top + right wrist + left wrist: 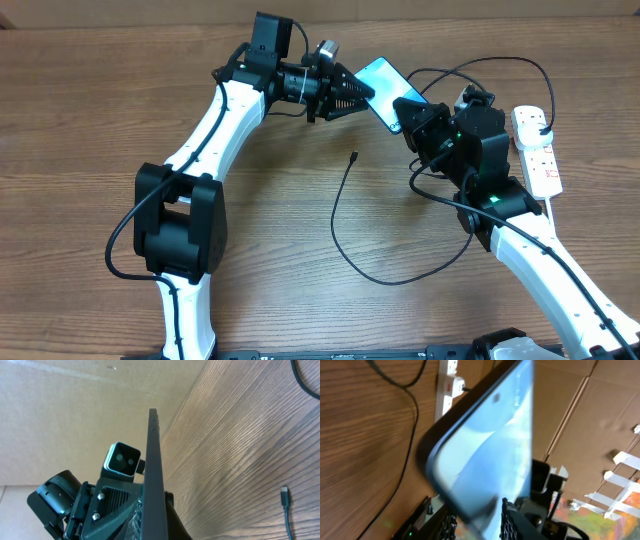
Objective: Plug charger to phone and switch on socket
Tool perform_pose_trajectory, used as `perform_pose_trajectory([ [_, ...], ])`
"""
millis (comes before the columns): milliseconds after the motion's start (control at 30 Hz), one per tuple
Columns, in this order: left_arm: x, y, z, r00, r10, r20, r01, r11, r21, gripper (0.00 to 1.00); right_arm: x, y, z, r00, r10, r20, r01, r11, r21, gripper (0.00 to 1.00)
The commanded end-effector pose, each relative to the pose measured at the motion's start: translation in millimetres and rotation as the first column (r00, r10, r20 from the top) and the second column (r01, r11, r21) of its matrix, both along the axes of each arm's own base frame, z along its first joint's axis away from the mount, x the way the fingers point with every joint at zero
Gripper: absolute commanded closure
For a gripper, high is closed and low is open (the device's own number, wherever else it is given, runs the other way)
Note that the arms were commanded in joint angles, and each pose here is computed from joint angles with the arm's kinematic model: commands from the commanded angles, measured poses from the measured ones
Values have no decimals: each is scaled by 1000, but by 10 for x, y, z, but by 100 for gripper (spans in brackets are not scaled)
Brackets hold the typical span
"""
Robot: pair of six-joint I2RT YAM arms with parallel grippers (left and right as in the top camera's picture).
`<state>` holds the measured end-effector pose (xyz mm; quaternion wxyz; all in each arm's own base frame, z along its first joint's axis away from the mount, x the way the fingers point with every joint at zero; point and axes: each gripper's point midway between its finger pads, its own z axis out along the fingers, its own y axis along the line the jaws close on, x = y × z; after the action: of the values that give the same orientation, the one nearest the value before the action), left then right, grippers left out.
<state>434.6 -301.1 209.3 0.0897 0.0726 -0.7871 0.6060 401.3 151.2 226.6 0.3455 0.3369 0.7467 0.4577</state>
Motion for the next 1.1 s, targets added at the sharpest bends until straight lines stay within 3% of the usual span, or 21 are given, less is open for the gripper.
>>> perform_pose_trajectory([
  [0, 37, -68, 124, 999, 9, -35, -10, 1000, -27, 68, 15, -6, 254, 999, -30, 36, 28, 997, 69, 96],
  [433, 319, -63, 115, 991, 125, 52, -126, 992, 14, 73, -24, 51, 228, 992, -59, -108, 87, 956, 279, 96],
  [1067, 459, -243, 354, 970, 166, 179, -159, 986, -52, 79, -91, 188, 236, 985, 13, -170, 53, 923, 380, 96],
])
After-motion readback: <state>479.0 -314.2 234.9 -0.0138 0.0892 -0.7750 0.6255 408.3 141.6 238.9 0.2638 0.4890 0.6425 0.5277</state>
